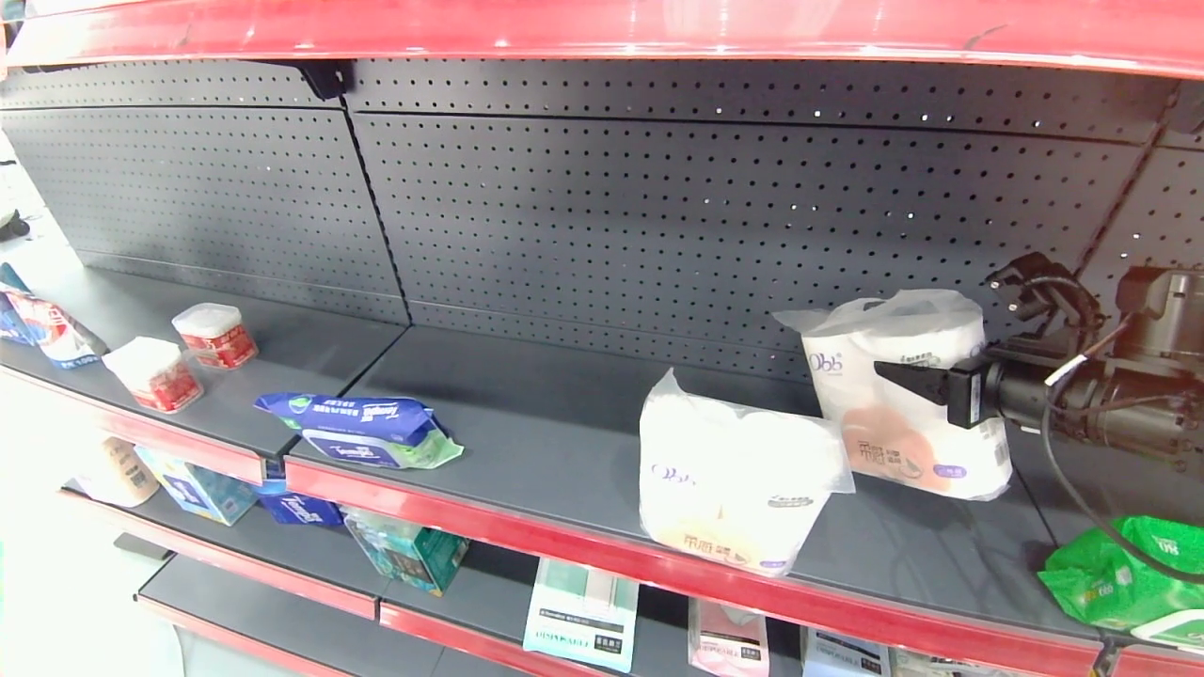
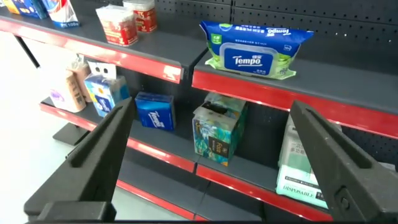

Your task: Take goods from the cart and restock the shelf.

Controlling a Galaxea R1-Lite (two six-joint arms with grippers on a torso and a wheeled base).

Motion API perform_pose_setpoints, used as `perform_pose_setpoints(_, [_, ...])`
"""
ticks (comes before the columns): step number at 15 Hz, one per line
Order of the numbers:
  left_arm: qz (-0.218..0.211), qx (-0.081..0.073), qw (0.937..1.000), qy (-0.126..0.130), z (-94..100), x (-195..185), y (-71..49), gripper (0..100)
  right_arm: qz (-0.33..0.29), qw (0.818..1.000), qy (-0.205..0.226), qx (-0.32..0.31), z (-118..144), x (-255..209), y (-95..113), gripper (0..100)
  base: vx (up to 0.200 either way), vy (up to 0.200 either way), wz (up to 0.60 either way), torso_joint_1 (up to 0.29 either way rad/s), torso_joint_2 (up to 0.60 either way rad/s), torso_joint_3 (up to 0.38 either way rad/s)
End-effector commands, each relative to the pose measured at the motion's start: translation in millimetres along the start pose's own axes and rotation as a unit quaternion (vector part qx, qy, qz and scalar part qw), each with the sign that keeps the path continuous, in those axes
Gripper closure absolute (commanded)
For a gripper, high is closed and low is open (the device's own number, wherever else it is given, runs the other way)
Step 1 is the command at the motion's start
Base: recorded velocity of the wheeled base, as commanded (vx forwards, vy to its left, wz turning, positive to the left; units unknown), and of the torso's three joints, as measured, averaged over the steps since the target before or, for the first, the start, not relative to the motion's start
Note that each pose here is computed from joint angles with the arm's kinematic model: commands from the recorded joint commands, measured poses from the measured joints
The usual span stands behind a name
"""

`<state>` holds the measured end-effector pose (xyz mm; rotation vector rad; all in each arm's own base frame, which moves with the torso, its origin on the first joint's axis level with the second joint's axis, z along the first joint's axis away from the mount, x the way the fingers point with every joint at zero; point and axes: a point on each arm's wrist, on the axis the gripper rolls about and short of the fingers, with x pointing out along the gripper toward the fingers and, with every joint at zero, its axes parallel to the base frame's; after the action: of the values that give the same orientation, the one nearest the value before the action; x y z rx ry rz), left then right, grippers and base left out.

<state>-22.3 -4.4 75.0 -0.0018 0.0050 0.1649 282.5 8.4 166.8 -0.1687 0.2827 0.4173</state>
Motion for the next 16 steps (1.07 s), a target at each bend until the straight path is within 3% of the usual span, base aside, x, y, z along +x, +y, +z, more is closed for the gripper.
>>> perform_pose_setpoints(1, [0.000, 0.000, 1.0000, 0.000, 0.0, 0, 0.0, 0, 0.018, 1.000, -0.004, 0.001, 0, 0, 1, 100, 0.000, 0.000, 0.00, 0.000, 0.00, 0.000])
perform_pose_setpoints(6, [0.000, 0.000, 1.0000, 0.000, 0.0, 0, 0.0, 0, 0.125, 0.992, -0.009, 0.014, -1, 16, 23, 100, 0.000, 0.000, 0.00, 0.000, 0.00, 0.000])
perform_pose_setpoints(10, [0.000, 0.000, 1.0000, 0.000, 0.0, 0, 0.0, 0, 0.145, 0.989, -0.031, 0.001, 0, 42, 27, 100, 0.000, 0.000, 0.00, 0.000, 0.00, 0.000])
perform_pose_setpoints(16, [0.000, 0.000, 1.0000, 0.000, 0.0, 0, 0.0, 0, 0.183, 0.982, -0.045, -0.009, -23, 104, 24, 100, 0.000, 0.000, 0.00, 0.000, 0.00, 0.000])
